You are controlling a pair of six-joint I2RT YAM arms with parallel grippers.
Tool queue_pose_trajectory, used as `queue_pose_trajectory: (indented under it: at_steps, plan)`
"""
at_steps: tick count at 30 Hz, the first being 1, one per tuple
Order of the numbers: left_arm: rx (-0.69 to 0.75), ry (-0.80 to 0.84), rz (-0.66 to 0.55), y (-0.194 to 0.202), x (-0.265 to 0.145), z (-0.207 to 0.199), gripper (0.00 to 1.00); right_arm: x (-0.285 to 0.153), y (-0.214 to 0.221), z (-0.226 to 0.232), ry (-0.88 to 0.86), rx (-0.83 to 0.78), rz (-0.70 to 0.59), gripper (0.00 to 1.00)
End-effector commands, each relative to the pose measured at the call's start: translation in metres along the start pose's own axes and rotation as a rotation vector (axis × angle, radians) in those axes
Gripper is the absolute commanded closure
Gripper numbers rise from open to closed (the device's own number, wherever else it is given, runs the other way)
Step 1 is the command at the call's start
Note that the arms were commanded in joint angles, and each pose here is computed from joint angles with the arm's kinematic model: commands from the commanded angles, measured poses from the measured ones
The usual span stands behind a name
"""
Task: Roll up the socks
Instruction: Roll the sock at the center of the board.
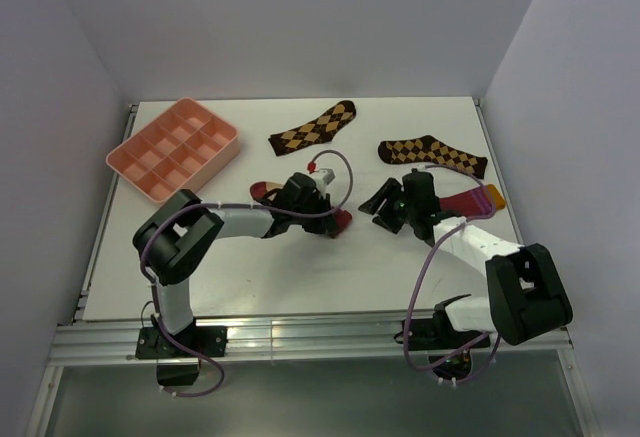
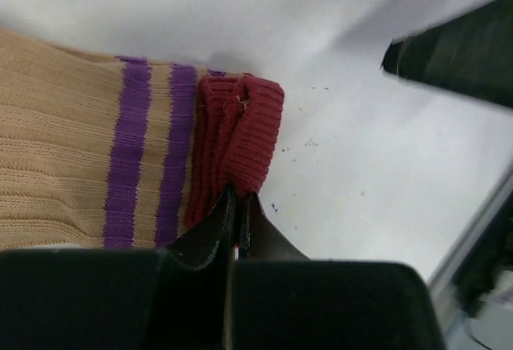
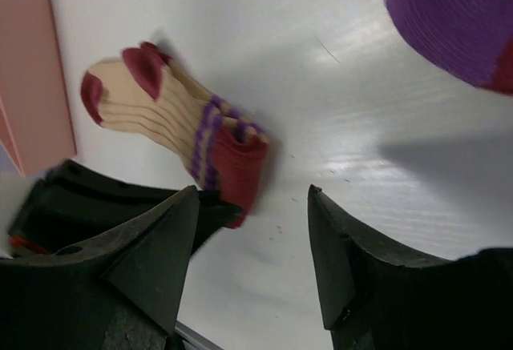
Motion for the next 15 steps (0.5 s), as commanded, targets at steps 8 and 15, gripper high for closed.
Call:
queue_pose_trajectory:
  at_steps: [8, 15]
  plan:
    - [-0.428, 0.228, 0.169, 0.015, -0.019, 0.012, 0.99, 0.004, 0.013, 0.013, -0.164, -0.068, -0.041, 0.35]
    - [-0.559, 0.25, 0.211, 0.009, -0.018, 0.019, 1.0, 0.021, 0.02, 0.024, -0.17, -0.097, -0.01, 0.37]
Point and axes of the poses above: each gripper's point midway between its finger pads, its own x axis out along the fingers, its own z axis along the line the jaws close on, y = z × x, the point moved 2 cm from there along -x, back along the fingers, and after that the axes turned 4 degrees about -x, right-handed, at the moved point
